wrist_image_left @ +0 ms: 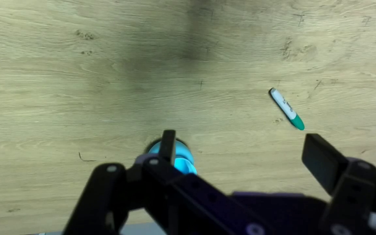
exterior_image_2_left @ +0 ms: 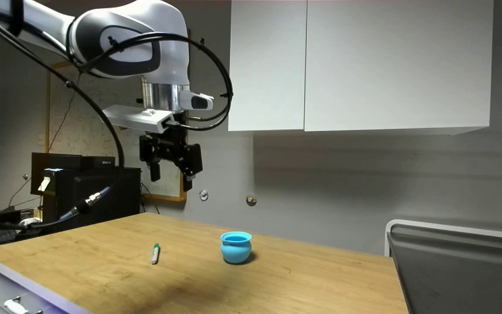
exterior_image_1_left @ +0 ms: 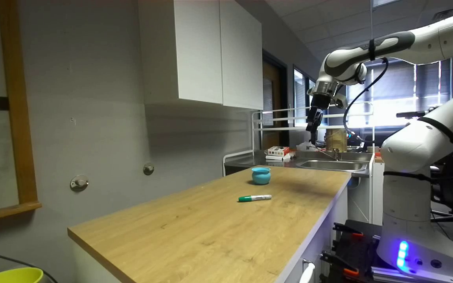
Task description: Pick up the marker and put it in the bowl
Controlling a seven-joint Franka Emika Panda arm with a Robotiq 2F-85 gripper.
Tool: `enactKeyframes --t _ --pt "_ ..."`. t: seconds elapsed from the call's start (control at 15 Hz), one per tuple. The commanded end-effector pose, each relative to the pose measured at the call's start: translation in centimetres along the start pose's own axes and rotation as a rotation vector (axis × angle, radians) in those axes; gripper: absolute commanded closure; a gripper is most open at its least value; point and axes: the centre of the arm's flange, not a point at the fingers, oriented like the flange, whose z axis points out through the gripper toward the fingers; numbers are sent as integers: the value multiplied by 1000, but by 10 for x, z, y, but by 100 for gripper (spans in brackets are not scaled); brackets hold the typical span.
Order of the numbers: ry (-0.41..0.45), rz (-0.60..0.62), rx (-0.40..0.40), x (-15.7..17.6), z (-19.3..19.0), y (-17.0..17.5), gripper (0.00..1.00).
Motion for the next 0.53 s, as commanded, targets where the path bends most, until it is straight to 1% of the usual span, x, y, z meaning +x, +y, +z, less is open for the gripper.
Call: enactKeyframes --t 0.0,0.13,0.27,0.47 --pt "-13 -6 -13 6 7 -5 0" --pt "-38 -39 -25 19 19 -18 0" --pt "-72 -90 -42 35 34 -38 0" --pt "-128 -209 -85 67 61 -86 0"
